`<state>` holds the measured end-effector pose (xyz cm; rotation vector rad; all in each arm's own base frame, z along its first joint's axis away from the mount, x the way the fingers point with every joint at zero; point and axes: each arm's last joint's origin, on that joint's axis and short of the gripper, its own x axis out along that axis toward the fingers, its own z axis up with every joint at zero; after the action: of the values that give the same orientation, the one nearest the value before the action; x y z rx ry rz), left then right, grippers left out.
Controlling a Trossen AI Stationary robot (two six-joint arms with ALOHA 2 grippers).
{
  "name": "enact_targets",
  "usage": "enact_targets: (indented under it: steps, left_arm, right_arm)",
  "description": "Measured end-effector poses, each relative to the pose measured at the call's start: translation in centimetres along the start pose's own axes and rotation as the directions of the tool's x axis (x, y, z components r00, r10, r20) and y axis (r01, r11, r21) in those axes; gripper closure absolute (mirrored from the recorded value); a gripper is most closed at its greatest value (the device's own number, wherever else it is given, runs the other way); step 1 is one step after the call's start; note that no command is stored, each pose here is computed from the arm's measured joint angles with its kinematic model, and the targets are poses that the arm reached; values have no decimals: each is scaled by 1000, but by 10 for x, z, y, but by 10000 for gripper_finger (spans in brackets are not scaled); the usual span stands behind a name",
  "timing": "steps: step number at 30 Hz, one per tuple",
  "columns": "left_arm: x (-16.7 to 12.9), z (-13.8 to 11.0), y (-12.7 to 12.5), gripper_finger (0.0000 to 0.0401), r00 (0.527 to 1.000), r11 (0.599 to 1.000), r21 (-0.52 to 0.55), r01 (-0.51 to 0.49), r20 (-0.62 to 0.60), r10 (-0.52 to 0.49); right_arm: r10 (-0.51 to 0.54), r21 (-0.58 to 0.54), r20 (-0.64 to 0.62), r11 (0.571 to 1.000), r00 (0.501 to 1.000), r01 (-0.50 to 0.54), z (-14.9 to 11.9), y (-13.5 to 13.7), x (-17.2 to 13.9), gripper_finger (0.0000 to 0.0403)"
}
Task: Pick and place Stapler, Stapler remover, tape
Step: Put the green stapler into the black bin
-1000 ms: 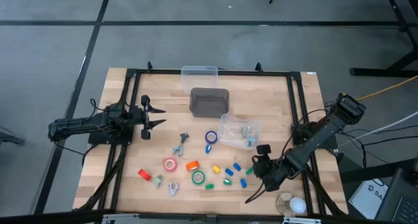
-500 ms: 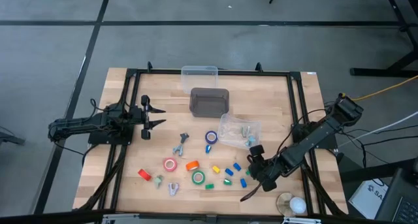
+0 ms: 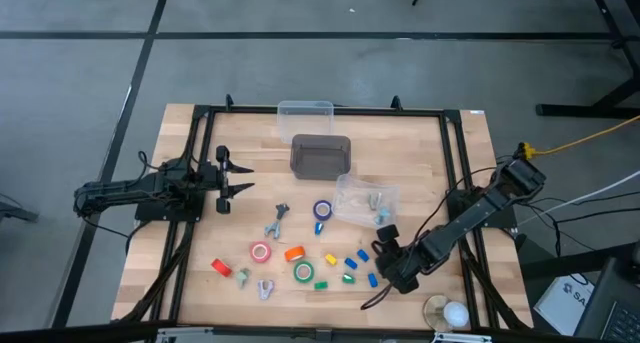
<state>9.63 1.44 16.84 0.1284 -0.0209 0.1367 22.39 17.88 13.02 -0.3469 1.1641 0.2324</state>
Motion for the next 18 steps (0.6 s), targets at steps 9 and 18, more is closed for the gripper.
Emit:
enact_targets:
  steps: [9, 18]
  left_arm:
    - [0, 0, 0, 232, 1000, 1000, 0, 0, 0, 0]
    - [0, 0, 0, 232, 1000, 1000, 0, 0, 0, 0]
  right_arm:
    - [30, -24, 22, 999, 999, -30, 3, -1, 1, 275]
    - [52, 41, 22, 998, 998, -53, 4, 0, 0, 331]
